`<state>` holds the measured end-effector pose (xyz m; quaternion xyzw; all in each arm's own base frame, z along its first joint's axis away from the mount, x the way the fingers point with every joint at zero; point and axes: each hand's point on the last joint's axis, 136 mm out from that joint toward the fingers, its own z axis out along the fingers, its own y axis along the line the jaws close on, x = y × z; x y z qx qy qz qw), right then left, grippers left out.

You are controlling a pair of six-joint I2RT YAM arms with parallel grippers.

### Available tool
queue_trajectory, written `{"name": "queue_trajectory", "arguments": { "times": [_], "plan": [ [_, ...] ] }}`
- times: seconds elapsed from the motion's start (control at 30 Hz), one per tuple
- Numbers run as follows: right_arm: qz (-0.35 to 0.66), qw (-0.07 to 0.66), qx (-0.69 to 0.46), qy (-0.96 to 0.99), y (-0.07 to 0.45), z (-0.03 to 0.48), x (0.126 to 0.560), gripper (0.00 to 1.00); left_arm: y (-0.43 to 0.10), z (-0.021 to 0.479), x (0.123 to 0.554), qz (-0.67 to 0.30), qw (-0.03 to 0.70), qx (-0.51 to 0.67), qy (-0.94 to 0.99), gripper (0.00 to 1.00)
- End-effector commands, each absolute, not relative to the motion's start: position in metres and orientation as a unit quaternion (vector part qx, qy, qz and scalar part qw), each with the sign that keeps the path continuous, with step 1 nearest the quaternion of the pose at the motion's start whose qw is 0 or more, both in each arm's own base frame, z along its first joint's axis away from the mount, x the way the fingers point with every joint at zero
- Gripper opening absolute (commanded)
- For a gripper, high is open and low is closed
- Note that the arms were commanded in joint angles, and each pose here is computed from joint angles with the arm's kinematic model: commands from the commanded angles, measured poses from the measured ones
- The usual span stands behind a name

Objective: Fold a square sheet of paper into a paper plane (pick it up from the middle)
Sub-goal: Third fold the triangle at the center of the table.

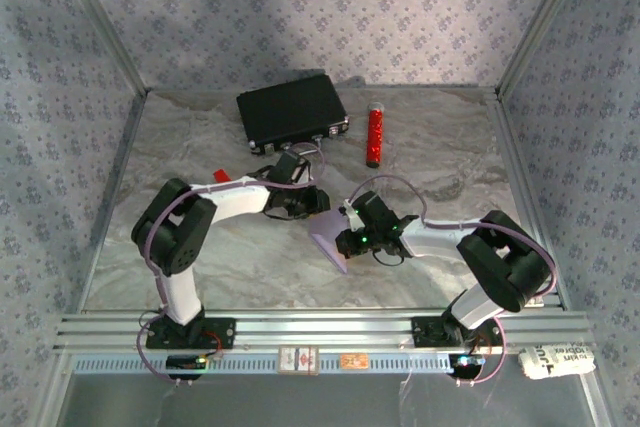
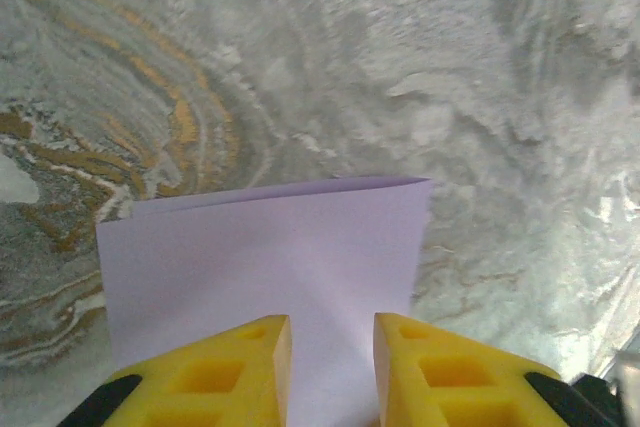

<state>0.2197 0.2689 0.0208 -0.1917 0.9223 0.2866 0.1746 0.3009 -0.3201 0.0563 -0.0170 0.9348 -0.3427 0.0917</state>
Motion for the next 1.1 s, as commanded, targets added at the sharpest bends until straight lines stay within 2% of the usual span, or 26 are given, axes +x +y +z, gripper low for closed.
{"name": "queue_trajectory", "arguments": {
  "times": [0.0,0.1,0.27,0.67,1.07],
  "plan": [
    [0.254,0.147,-0.189,0.937,0.258,0.002,0.211,0.06,-0.315,0.077,0.296,-0.361,0.114,-0.033,0.925,0.22],
    [0.255,0.147,-0.190,0.937,0.258,0.002,0.212,0.06,-0.314,0.085,0.286,-0.387,0.121,-0.052,0.913,0.11],
    [0.256,0.146,-0.189,0.937,0.258,0.002,0.212,0.06,-0.312,0.088,0.264,-0.427,0.117,-0.079,0.893,0.03],
    [0.253,0.148,-0.188,0.938,0.256,0.004,0.213,0.06,-0.339,0.068,0.231,-0.457,0.063,-0.066,0.885,0.02],
    [0.251,0.148,-0.187,0.938,0.255,0.004,0.213,0.06,-0.339,0.043,0.215,-0.430,0.041,-0.068,0.899,0.00]
  ]
}}
